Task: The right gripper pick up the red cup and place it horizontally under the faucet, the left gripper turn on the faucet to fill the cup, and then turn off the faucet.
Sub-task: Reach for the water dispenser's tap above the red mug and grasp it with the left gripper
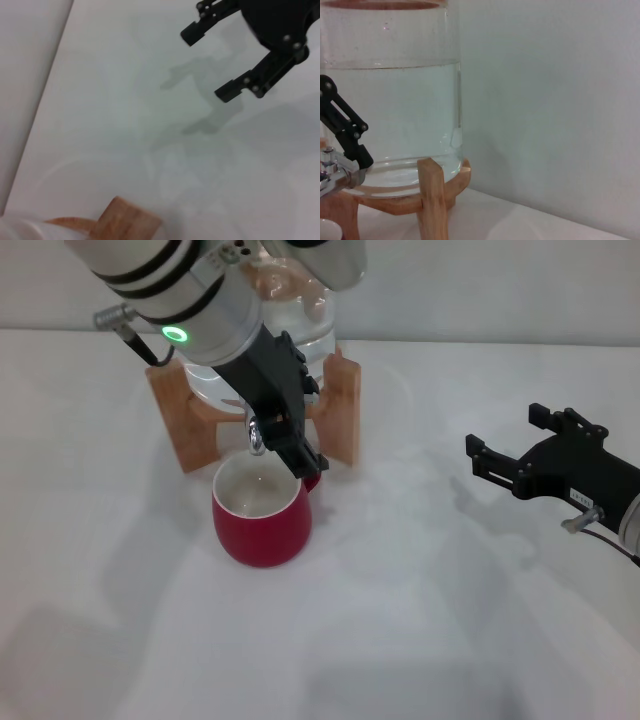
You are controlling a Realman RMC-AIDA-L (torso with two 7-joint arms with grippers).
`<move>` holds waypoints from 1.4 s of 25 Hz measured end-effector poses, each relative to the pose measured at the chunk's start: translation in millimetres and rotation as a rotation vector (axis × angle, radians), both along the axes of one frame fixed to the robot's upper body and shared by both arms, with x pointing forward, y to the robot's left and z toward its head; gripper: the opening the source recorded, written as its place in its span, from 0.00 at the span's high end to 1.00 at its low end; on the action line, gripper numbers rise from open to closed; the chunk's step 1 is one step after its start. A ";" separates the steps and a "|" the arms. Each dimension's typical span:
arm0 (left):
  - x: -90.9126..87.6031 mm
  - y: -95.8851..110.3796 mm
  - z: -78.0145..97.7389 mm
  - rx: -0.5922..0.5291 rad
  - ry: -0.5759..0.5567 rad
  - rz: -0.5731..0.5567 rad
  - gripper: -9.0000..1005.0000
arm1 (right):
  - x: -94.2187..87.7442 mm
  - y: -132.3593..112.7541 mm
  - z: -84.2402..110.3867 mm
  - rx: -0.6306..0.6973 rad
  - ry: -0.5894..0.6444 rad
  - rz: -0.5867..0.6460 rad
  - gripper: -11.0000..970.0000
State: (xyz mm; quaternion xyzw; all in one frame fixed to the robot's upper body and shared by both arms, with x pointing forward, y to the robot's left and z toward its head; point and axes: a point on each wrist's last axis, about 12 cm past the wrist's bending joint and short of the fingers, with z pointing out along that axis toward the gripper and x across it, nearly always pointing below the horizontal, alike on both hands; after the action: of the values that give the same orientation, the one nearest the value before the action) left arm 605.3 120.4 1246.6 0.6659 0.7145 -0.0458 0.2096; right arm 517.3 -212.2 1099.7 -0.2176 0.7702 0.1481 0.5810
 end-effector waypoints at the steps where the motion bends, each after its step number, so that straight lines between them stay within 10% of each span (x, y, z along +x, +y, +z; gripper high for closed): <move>1: -0.8 -1.4 -0.3 0.000 0.002 -0.005 0.11 | -0.1 0.0 -0.1 0.000 0.000 0.000 0.10; 35: -14.6 -5.4 7.9 0.005 0.050 -0.031 0.11 | -1.6 -1.3 -1.0 -0.002 -0.002 0.009 0.10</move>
State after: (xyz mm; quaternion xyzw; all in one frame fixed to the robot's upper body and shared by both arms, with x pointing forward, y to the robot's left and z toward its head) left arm 590.7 115.0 1254.5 0.6761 0.7093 -0.0639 0.1892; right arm 515.8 -213.5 1098.7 -0.2219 0.7687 0.1496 0.5809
